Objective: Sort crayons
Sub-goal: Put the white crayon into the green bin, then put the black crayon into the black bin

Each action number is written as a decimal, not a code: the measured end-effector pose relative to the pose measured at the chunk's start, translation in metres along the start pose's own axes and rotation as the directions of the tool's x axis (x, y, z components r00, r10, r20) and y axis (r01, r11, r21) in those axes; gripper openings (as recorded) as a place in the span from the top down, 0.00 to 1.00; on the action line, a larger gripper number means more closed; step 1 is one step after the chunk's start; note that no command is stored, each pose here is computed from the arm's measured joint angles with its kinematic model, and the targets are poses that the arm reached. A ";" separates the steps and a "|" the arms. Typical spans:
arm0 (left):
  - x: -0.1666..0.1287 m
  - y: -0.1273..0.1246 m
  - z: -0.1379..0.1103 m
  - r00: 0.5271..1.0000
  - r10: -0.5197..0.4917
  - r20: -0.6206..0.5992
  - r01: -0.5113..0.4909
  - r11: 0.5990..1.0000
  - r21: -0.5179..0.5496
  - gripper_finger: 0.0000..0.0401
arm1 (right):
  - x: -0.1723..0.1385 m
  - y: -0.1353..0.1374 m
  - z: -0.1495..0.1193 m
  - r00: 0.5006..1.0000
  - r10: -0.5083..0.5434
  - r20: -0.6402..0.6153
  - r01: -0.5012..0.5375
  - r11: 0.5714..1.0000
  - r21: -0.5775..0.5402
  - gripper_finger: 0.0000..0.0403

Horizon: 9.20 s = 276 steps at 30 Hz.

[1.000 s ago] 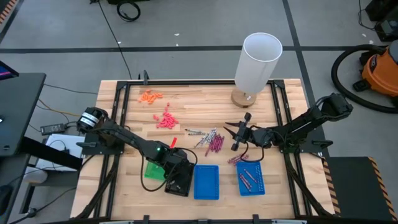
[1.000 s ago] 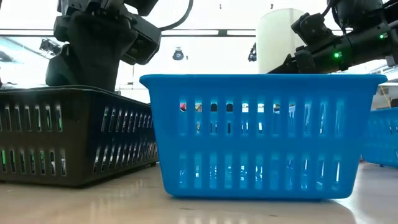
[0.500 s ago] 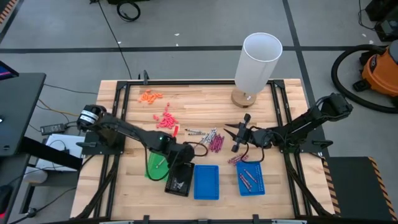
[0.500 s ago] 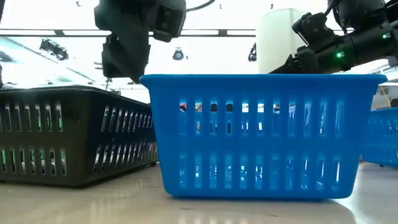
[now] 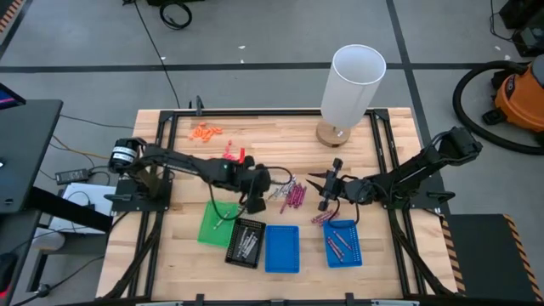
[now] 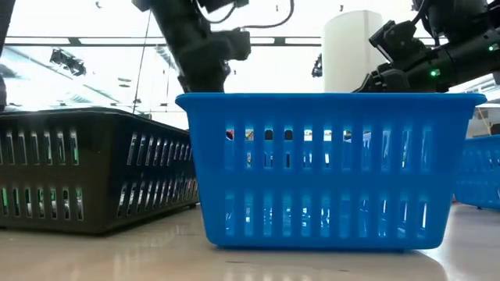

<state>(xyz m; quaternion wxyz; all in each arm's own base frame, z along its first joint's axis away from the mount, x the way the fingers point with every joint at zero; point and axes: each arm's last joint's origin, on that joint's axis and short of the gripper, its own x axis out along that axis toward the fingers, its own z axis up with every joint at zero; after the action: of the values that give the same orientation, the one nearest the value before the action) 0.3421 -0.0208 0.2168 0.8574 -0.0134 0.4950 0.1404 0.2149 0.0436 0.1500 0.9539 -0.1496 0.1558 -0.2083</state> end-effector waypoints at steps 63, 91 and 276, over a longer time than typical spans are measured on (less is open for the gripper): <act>0.081 -0.025 -0.034 0.998 -0.030 0.052 0.041 0.973 -0.227 0.65 | 0.001 -0.001 -0.002 1.000 0.018 -0.017 -0.018 1.000 0.011 0.74; 0.077 -0.024 -0.035 0.997 -0.067 0.028 0.072 0.961 -0.265 0.96 | 0.001 0.000 -0.003 0.999 0.027 -0.022 -0.027 0.999 0.022 0.74; 0.054 0.036 -0.054 0.990 -0.032 0.139 0.051 0.989 -0.136 0.65 | 0.011 -0.009 -0.017 0.979 0.153 -0.134 -0.138 0.984 0.111 0.74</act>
<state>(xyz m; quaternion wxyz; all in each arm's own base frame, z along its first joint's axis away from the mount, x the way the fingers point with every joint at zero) 0.3126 0.0168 0.1471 0.8888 -0.0741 0.4240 0.1572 0.2152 0.0266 0.1352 0.9594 -0.0743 0.2231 -0.1556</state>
